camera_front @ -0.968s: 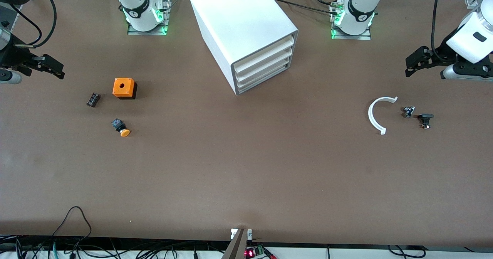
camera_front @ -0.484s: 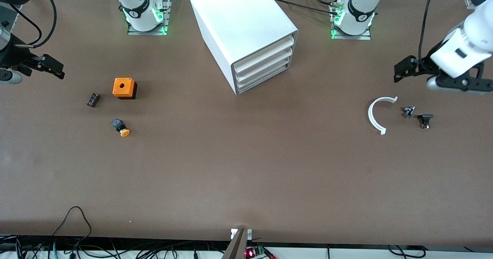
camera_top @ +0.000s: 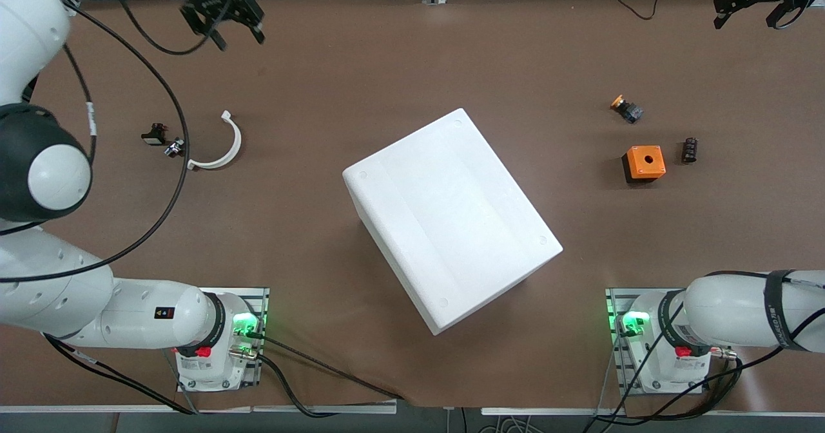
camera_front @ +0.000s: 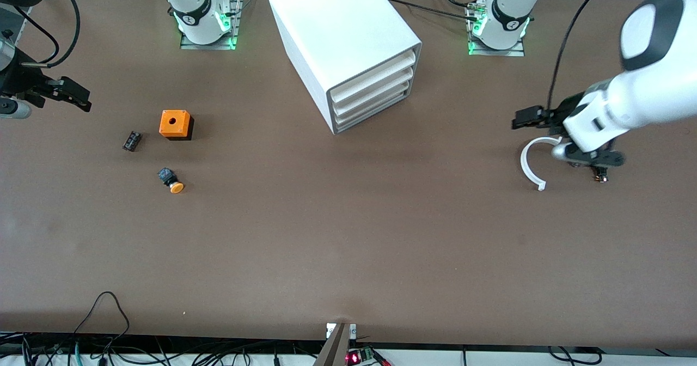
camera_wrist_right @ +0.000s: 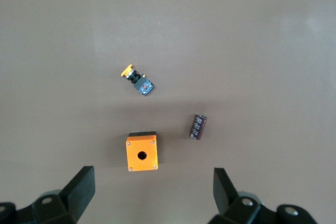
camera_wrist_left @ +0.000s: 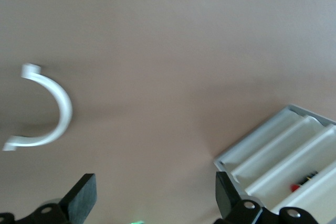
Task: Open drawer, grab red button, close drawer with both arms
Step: 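Move the left gripper toward the handle of the white drawer, then grasp the drawer handle with the left gripper and pull it open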
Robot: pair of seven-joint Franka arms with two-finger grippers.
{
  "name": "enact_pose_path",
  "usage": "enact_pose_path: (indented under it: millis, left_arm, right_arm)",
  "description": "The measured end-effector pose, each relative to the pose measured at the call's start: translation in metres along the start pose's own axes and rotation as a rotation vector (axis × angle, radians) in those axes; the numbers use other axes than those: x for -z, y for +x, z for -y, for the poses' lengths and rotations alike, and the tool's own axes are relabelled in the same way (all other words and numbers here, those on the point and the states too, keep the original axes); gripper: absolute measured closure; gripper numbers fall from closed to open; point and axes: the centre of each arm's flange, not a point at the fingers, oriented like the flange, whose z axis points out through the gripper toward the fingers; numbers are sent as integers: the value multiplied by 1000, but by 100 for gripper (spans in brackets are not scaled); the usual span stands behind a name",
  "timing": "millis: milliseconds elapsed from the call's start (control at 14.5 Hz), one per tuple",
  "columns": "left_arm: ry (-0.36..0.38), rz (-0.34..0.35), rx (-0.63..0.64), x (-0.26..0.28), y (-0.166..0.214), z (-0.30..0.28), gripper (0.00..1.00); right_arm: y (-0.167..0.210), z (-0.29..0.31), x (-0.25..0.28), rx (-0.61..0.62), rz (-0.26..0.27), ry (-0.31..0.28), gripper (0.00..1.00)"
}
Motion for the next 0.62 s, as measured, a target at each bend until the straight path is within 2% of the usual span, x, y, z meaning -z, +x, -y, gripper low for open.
enact_pose_path:
  millis: [276,415,622]
  left_arm:
    - [-221,205,-31,-118,38,-7,0]
    - [-340,276,-29,-164,44,-13,0]
    - [-497,351,-102,-225,34,-22,0]
  right_arm:
    - [0,0,0,0,0,0,0]
    - [0,0,0,0,1,0,0]
    - [0,0,-1,0,3,0,0]
